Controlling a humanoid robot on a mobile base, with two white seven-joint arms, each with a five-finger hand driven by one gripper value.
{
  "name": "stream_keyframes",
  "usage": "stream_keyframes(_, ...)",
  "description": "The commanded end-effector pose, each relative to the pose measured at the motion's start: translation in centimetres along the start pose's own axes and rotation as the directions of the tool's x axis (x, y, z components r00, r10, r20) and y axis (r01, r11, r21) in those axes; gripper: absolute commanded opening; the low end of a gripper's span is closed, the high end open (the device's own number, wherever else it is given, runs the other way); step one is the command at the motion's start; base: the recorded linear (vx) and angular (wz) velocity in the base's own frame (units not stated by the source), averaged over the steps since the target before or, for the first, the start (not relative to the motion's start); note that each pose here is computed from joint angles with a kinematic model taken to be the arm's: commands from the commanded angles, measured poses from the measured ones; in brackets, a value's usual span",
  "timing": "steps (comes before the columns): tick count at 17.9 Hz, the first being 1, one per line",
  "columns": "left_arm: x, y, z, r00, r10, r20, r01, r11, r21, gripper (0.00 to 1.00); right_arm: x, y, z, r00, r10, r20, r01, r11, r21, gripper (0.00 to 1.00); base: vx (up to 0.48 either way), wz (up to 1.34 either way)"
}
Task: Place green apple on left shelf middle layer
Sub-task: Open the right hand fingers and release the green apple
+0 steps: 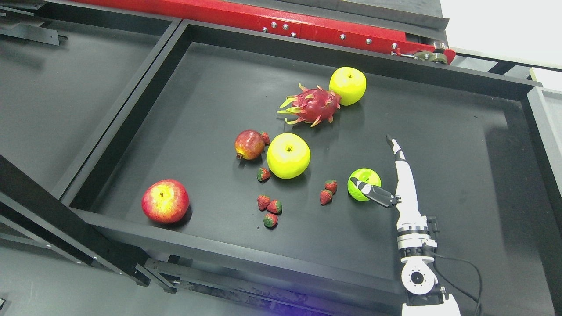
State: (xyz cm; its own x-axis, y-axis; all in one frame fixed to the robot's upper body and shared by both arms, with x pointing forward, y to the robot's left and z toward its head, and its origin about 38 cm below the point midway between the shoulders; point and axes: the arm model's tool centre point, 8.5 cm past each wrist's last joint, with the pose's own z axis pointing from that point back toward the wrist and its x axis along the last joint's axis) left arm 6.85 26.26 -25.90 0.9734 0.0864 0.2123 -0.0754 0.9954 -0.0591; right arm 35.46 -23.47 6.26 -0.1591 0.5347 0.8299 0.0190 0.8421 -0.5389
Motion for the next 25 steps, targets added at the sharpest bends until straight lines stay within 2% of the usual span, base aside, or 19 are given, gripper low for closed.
stream_keyframes(1, 0.0, 1.1, 0.1, 1.000, -0.002, -0.006, 0.002, 1.000, 0.017, 1.00, 3.3, 0.0, 2.4, 0.996, -0.001, 0.088, 0.001, 1.000, 0.000, 1.00, 0.000, 0.00)
stream_keyframes(3, 0.1, 1.1, 0.1, 1.000, -0.002, -0.005, 0.002, 1.000, 0.017, 1.00, 3.3, -0.2, 3.6, 0.994, -0.072, 0.081, 0.078, 0.994, -0.074, 1.00, 0.000, 0.00)
stream_keyframes(5, 0.1, 1.1, 0.1, 1.000, -0.002, -0.005, 0.002, 1.000, 0.017, 1.00, 2.8, -0.4, 4.2, 0.972, -0.227, 0.058, 0.233, 0.958, -0.165, 1.00, 0.000, 0.00)
stream_keyframes(8, 0.0, 1.1, 0.1, 1.000, -0.003, -0.007, 0.003, 1.000, 0.017, 1.00, 2.2, -0.3, 4.7, 0.937, -0.347, 0.034, 0.347, 0.921, -0.179, 1.00, 0.000, 0.00)
stream_keyframes(12, 0.1, 1.1, 0.1, 1.000, -0.002, -0.005, 0.002, 1.000, 0.017, 1.00, 2.5, 0.4, 4.2, 0.936, -0.350, 0.032, 0.350, 0.925, -0.150, 1.00, 0.000, 0.00)
stream_keyframes(16, 0.1, 1.1, 0.1, 1.000, -0.002, -0.005, 0.002, 1.000, 0.017, 1.00, 2.3, 1.1, 4.1, 0.936, -0.352, 0.004, 0.352, 0.935, -0.033, 1.00, 0.000, 0.00)
stream_keyframes(25, 0.1, 1.1, 0.1, 1.000, -0.002, -0.005, 0.002, 1.000, 0.017, 1.00, 1.7, 0.7, 4.1, 0.937, -0.347, -0.032, 0.345, 0.937, -0.044, 1.00, -0.008, 0.04)
